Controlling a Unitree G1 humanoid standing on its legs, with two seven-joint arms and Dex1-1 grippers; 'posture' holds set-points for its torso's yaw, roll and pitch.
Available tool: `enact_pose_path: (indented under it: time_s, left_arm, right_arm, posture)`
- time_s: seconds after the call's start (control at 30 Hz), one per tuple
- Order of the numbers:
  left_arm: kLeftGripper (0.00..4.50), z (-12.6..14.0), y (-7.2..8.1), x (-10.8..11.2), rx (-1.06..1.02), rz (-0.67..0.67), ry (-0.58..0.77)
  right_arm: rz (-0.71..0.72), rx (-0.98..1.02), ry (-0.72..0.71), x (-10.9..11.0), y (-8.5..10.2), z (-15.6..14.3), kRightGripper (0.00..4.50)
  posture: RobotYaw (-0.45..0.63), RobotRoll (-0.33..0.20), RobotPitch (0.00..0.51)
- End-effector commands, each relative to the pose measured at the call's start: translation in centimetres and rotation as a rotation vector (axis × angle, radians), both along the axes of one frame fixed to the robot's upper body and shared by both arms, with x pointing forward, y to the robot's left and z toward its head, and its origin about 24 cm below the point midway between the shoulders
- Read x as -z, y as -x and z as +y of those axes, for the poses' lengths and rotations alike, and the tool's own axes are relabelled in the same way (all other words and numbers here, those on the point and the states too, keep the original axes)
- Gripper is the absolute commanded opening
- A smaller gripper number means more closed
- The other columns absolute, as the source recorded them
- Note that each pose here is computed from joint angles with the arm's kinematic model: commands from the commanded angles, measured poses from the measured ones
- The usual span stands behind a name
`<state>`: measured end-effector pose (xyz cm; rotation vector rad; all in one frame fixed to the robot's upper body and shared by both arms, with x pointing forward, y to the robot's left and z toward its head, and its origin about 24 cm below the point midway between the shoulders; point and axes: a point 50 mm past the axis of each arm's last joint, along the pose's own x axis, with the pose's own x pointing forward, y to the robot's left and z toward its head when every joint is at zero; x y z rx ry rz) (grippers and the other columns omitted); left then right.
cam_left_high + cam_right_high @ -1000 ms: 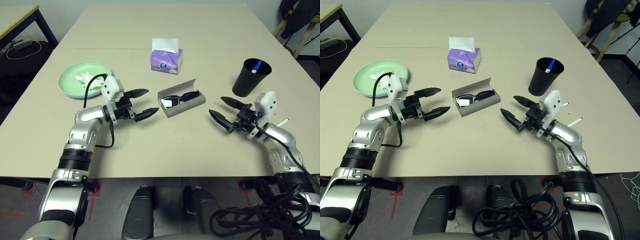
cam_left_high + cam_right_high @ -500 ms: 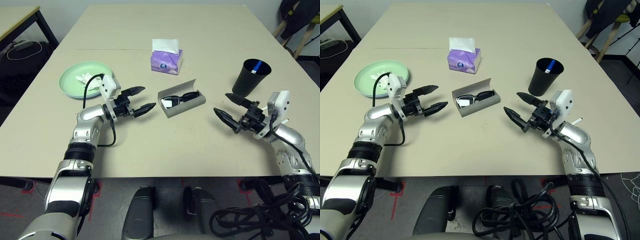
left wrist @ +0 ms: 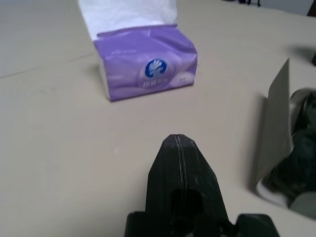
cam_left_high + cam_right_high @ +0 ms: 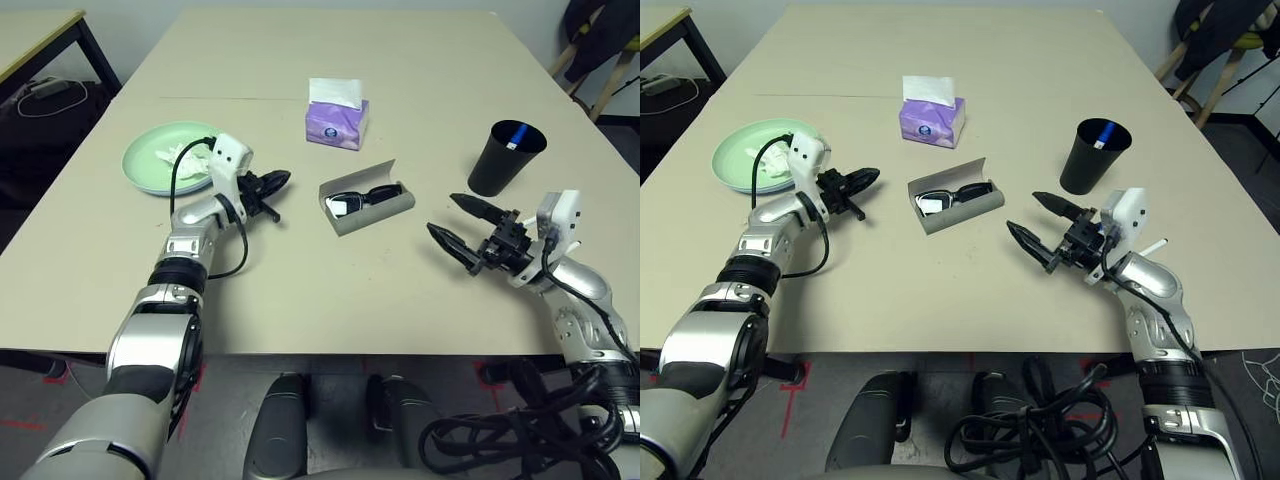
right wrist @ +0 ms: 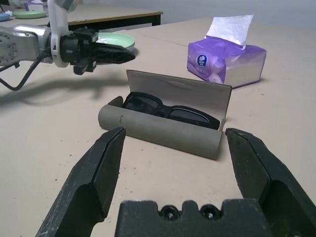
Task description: Organize and tidy the items on the table.
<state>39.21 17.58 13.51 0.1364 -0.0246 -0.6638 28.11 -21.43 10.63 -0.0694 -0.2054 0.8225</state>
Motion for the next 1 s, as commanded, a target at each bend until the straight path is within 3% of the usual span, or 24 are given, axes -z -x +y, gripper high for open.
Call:
enact_pose_path:
  time_s: [0.03,0.37,1.0]
  left_arm:
    - [0.02,-2.0,-0.2,0.0,0.069,0.003,-0.004]
    - [0.02,-4.8,0.4,1.0,0.234,0.049,-0.054]
    - [0.02,-5.0,3.5,4.8,0.448,0.267,-0.151]
  right_arm:
    - [0.035,0.014,-0.016,1.1,0.1,0.0,4.50]
    - [0.032,0.010,-0.031,1.4,-0.3,0.2,4.50]
    - [-0.020,0.018,-0.025,0.2,-1.1,-0.4,4.50]
  posture:
    - [0.10,0.000,0.100]
    - [0.10,0.000,0.101]
    - [0.10,0.000,0.097]
